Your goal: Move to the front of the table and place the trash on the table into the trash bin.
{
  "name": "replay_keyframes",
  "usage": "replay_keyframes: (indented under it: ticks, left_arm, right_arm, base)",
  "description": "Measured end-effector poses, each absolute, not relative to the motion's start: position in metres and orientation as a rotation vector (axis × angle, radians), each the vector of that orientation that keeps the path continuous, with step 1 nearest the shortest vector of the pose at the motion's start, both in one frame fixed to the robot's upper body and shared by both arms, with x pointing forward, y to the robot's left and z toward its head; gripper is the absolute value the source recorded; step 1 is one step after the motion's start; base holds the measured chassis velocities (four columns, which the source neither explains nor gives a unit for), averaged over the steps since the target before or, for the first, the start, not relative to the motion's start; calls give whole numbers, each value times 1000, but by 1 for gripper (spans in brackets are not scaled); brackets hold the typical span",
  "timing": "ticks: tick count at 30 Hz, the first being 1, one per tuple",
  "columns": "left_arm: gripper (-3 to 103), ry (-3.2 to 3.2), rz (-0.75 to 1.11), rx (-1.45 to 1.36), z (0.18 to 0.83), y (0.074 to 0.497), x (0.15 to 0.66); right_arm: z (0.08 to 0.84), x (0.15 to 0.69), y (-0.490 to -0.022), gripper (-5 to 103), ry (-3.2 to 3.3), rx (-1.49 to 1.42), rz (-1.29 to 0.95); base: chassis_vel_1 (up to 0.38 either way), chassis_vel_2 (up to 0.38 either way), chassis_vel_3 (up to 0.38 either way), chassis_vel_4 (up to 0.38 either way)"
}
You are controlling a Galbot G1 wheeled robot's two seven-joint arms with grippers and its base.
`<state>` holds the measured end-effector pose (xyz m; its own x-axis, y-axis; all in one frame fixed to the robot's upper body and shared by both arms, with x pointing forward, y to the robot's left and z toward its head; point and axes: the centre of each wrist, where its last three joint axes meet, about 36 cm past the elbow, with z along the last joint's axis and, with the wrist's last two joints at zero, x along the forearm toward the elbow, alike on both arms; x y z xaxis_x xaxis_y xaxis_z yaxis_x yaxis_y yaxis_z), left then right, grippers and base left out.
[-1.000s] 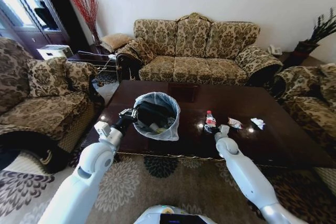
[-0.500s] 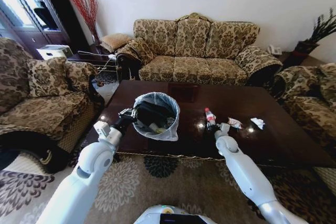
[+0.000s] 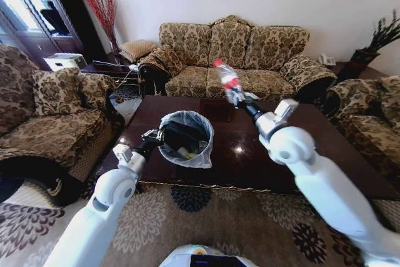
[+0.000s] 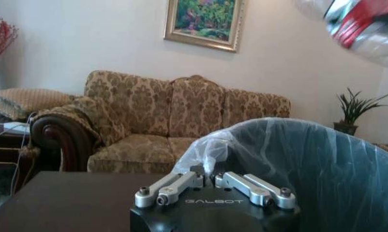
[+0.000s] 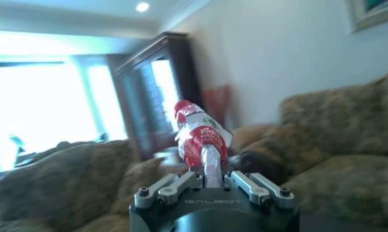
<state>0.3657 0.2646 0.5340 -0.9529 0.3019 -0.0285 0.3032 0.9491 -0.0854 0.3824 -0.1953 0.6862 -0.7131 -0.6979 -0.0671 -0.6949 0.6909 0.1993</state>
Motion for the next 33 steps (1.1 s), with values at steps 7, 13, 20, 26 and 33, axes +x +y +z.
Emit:
replay_keyframes:
  ticks: [7,13,20,26,33]
  left_arm:
    - [3,3091,-132,477,534,265,368]
    - [3,3084,-134,480,536,265,370]
    - [3,3085,-136,476,535,265,370]
    - [3,3080,-151,479,535,263,370]
    - [3,3080,-147,471,536,265,369]
  right_arm:
    - [664,357,-183,8,-2676,1390,-189]
    - [642,363,-176,20,-2707,1351,-27]
    - [638,371,-175,42,-2727,1324,-8]
    - [633,379,-173,64,-2748,1297,-16]
    - [649,385,-187,90,-2889,1182,-30]
  base:
    - [0,0,0,0]
    - [0,0,0,0]
    - [0,0,0,0]
    - [0,0,0,0]
    - [0,0,0,0]
